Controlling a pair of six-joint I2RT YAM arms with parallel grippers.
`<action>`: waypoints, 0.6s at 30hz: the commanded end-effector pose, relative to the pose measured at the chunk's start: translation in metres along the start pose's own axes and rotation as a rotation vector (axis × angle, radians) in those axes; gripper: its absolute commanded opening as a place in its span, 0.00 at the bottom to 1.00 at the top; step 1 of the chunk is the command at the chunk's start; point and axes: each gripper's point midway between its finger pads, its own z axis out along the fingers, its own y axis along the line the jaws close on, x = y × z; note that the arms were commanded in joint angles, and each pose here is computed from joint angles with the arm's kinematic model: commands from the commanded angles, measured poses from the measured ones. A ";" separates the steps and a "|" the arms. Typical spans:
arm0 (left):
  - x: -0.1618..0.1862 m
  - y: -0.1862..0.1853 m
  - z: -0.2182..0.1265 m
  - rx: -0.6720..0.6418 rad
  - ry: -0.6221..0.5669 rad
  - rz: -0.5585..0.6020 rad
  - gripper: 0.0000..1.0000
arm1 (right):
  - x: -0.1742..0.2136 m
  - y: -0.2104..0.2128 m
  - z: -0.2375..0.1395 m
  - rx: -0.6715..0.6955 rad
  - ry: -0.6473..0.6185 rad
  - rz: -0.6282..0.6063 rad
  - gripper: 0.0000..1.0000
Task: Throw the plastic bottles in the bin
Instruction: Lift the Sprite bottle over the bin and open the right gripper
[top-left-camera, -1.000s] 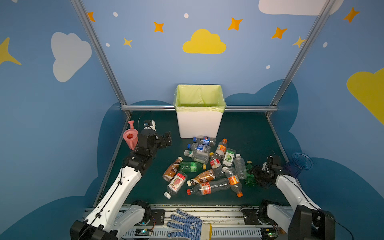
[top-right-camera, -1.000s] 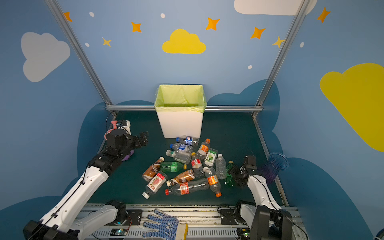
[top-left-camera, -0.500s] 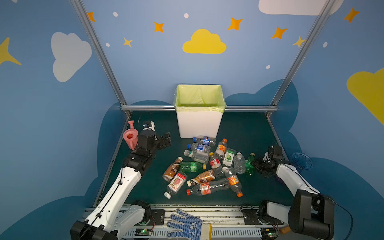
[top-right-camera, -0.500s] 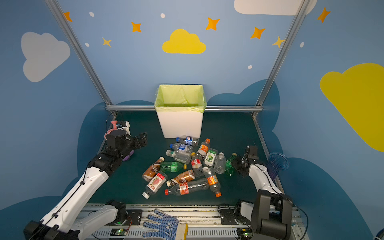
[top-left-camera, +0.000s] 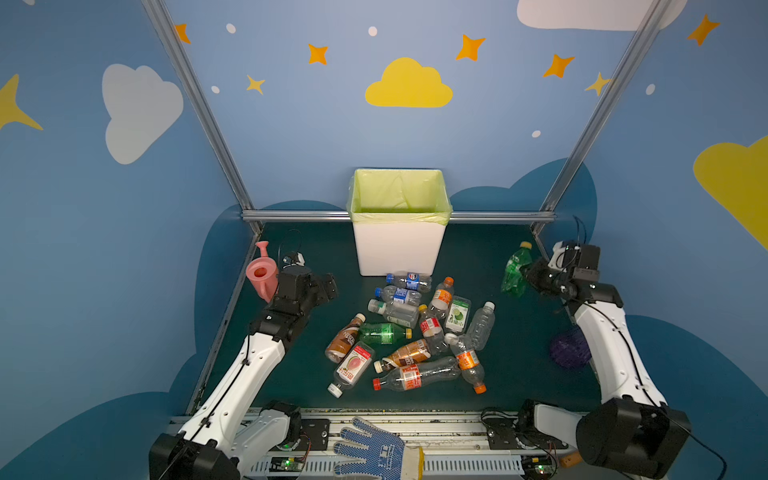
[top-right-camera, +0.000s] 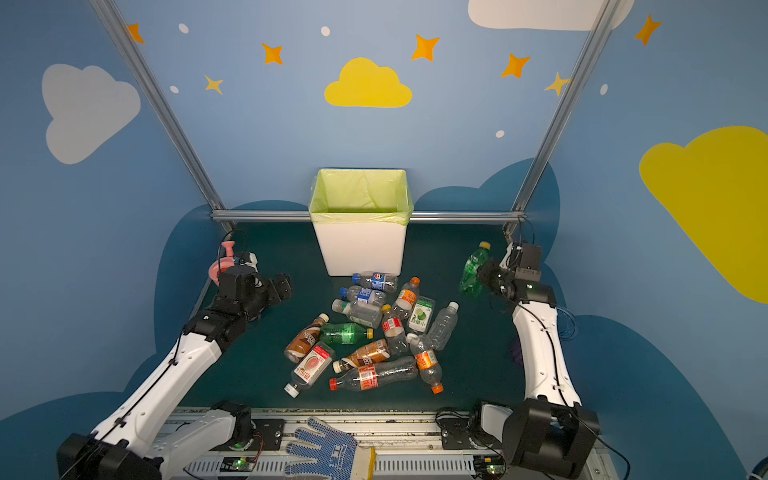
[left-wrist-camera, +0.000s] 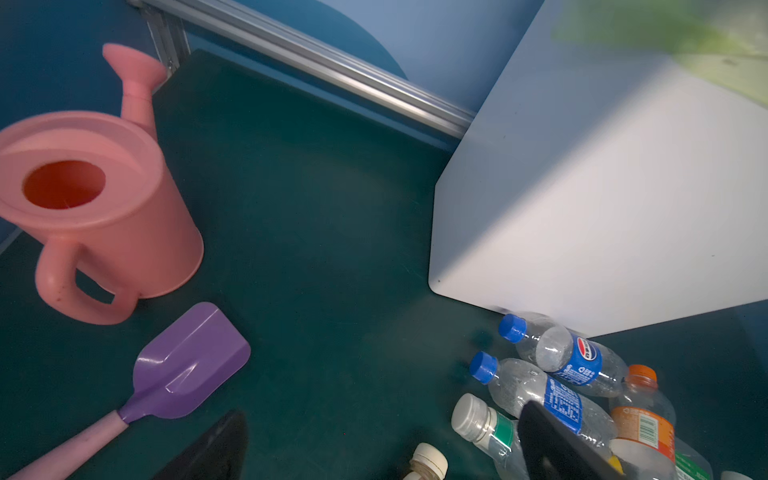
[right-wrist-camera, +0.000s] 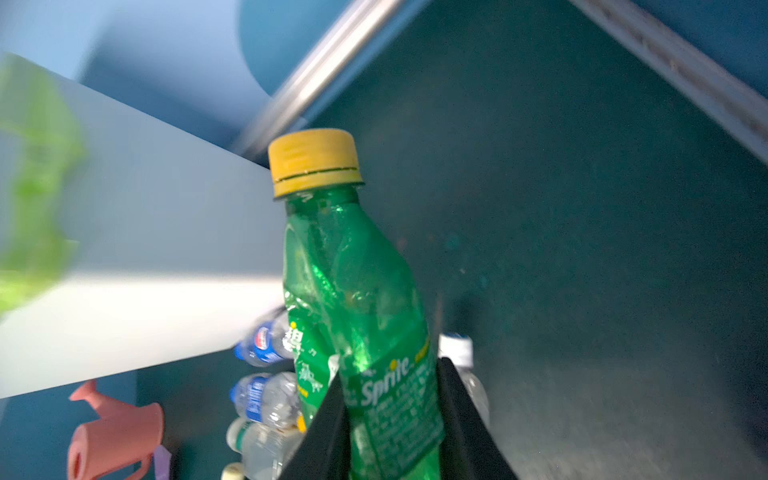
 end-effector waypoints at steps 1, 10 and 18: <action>0.013 0.008 0.009 -0.033 0.045 -0.011 1.00 | -0.060 0.070 -0.058 -0.151 -0.171 -0.093 0.28; 0.043 0.018 0.022 -0.083 0.172 -0.025 1.00 | -0.151 0.190 -0.145 -0.493 -0.475 -0.063 0.26; 0.056 0.013 0.024 -0.044 0.227 -0.014 1.00 | -0.039 0.328 0.008 -0.672 -0.053 -0.252 0.29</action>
